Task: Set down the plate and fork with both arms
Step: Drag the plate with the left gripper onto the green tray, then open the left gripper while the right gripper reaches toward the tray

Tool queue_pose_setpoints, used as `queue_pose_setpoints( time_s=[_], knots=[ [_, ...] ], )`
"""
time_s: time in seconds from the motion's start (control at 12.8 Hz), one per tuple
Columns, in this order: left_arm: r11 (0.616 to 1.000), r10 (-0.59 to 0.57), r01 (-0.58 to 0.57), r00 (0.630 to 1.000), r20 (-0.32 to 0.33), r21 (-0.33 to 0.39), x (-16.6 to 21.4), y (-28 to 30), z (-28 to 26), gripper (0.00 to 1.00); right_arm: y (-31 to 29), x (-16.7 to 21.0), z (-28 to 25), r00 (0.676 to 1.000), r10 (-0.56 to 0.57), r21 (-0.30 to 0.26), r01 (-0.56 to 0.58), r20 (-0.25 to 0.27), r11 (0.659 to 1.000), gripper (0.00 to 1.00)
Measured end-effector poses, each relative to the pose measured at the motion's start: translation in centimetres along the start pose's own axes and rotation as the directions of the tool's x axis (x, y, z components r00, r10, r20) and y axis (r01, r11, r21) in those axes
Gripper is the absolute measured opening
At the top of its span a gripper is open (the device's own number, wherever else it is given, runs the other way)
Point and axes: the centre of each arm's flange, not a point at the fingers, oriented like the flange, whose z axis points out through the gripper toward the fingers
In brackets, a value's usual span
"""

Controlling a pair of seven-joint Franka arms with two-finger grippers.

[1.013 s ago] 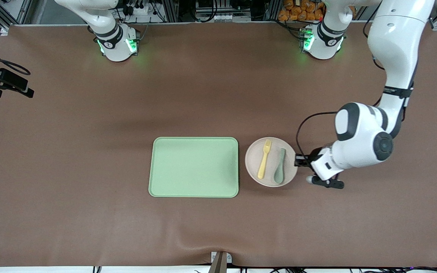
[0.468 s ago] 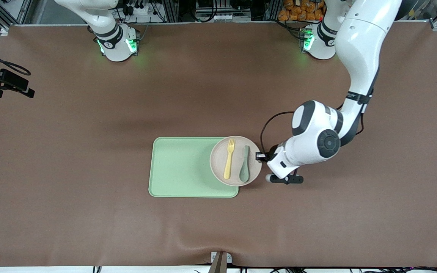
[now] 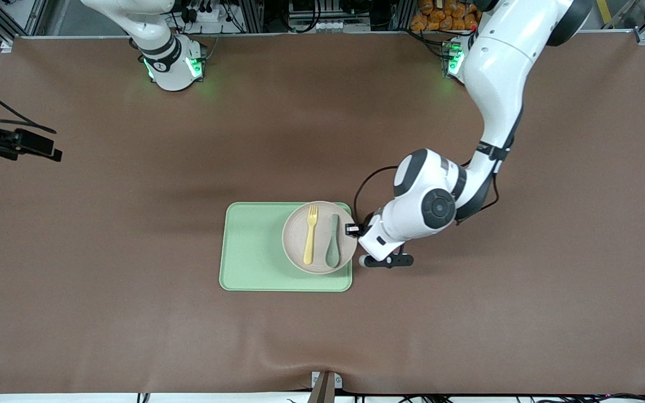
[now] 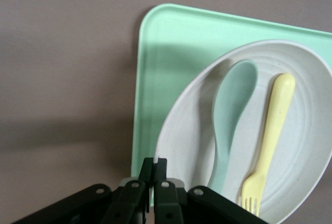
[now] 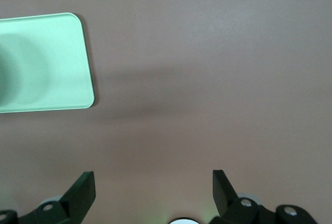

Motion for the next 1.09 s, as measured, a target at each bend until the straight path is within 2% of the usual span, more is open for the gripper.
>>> queue_pose_setpoints(
  time_s=[0.23,0.7,1.09],
  knots=[
    [0.999,-0.039,0.04,0.999,-0.037,0.028,-1.3,2.2,3.7,0.04,0.1,1.4,1.6,1.0,0.001,0.001,-0.001,0.01,1.0,1.0],
    [0.997,-0.057,0.058,0.998,-0.039,0.047,-0.8,1.5,6.7,0.04,0.6,2.9,4.0,0.999,0.01,0.002,-0.011,0.051,1.0,1.0],
    [0.997,-0.061,0.063,0.997,-0.05,0.041,-0.6,1.0,8.2,0.04,0.5,4.6,7.3,0.994,0.009,0.012,-0.01,0.105,1.0,1.0]
  ],
)
